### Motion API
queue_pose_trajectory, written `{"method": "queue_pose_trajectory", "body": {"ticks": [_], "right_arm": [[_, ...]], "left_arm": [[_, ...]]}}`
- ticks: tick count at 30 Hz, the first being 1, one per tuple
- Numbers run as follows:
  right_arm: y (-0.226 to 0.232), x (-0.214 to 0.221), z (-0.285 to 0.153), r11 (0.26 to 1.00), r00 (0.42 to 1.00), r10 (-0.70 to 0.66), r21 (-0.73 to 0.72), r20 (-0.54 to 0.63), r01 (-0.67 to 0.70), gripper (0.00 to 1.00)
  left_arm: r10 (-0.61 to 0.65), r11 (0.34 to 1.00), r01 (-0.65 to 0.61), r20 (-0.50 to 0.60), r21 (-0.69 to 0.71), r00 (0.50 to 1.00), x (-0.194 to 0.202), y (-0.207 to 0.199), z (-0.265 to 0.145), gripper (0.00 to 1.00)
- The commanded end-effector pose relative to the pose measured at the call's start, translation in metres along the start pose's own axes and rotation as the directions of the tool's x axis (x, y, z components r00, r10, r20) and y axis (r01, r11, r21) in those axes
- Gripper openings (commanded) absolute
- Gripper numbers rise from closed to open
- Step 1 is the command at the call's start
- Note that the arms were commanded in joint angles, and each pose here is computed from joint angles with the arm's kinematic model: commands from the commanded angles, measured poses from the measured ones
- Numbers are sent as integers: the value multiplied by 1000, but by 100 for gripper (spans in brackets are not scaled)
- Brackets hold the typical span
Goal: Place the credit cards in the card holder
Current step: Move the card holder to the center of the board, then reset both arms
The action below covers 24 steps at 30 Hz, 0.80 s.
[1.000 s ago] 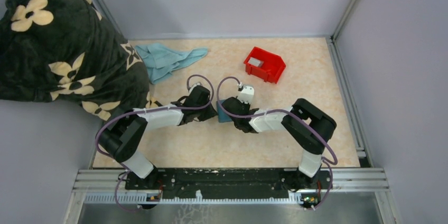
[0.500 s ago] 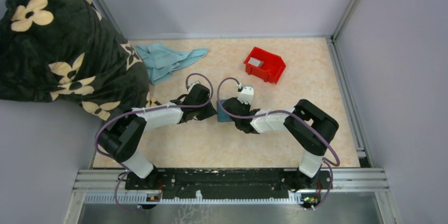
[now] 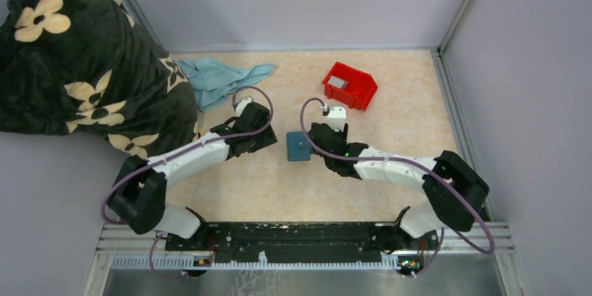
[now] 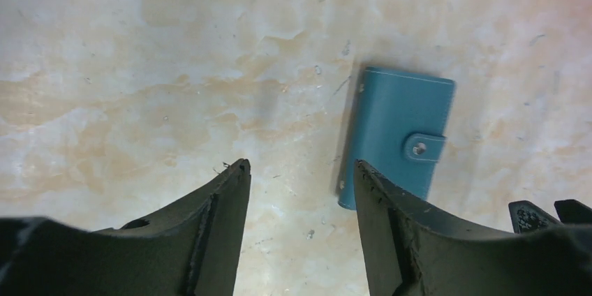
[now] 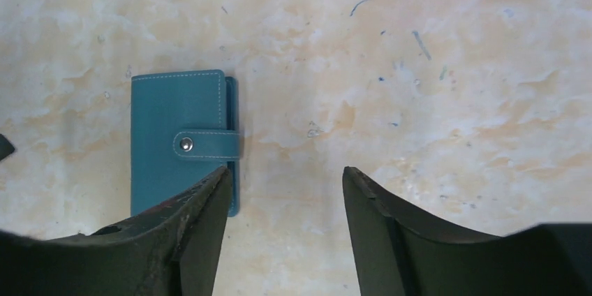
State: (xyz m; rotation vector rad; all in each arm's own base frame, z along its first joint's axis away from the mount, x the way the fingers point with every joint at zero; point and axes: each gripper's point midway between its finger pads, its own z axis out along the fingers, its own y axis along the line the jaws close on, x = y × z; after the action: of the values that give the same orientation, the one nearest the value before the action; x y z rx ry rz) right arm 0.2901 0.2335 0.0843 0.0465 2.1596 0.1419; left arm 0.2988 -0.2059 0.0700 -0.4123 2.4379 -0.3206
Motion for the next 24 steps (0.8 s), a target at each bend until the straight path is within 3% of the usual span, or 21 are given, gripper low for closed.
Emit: {"method": "queue_pose_trajectory", "body": {"ticks": [1, 3, 7, 8, 9, 11, 13, 19, 24], "right_arm": [[-25, -28, -24, 996, 995, -83, 33, 61, 81, 64], [-39, -37, -37, 996, 992, -77, 44, 96, 73, 79], [-69, -56, -62, 997, 982, -22, 77, 188, 7, 94], [-75, -62, -70, 997, 977, 1, 76, 214, -17, 98], [-81, -65, -76, 995, 972, 23, 86, 232, -44, 99], [-94, -68, -85, 990, 965, 60, 106, 257, -89, 99], [-107, -67, -91, 982, 957, 91, 134, 277, -132, 99], [-132, -59, -99, 960, 947, 120, 209, 297, -187, 99], [-141, -59, -101, 946, 941, 123, 250, 316, -207, 99]], "left_arm": [[26, 998, -34, 121, 60, 992, -37, -9, -35, 64], [14, 994, -33, 191, 100, 981, -52, -14, -49, 65], [-70, 984, -3, 402, 178, 913, -82, -5, -75, 67], [-102, 979, 7, 457, 205, 883, -87, 1, -83, 94], [-115, 975, -2, 511, 222, 852, -91, 8, -89, 99], [-143, 973, 2, 595, 232, 791, -98, 25, -101, 100], [-103, 983, -20, 638, 183, 763, -98, 40, -101, 100], [109, 993, -107, 610, -41, 785, -86, 65, -71, 100], [174, 985, -126, 647, -121, 742, -92, 75, -65, 100]]}}
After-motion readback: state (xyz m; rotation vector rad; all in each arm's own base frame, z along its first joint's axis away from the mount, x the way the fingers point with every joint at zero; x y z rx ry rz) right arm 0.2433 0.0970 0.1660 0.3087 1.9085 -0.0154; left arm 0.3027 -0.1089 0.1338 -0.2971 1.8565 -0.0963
